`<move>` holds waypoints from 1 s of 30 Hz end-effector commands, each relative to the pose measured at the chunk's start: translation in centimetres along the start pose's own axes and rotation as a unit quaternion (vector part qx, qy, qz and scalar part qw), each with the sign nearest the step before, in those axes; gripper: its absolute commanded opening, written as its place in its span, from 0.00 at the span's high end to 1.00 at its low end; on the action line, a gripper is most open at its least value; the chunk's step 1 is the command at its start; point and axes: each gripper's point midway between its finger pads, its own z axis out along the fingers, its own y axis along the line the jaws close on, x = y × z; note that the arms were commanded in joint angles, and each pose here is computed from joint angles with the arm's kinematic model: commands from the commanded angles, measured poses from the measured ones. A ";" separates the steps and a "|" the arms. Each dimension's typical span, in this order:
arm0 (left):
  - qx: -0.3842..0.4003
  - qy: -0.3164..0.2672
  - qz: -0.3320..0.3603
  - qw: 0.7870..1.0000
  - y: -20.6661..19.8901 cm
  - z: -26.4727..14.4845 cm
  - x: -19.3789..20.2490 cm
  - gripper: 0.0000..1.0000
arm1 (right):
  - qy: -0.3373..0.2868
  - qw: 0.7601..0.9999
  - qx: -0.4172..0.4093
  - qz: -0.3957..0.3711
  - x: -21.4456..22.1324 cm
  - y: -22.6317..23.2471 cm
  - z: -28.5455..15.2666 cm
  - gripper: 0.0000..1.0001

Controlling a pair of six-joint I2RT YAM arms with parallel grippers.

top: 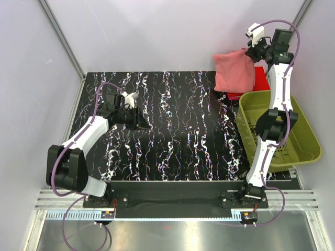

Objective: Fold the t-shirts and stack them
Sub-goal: Neatly place the folded tshirt to the corner

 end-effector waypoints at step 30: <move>0.015 0.002 0.016 1.000 -0.2 0.4 -0.3 0.62 | -0.072 0.994 0.074 -0.032 4.0 -7.2 1.7 1.00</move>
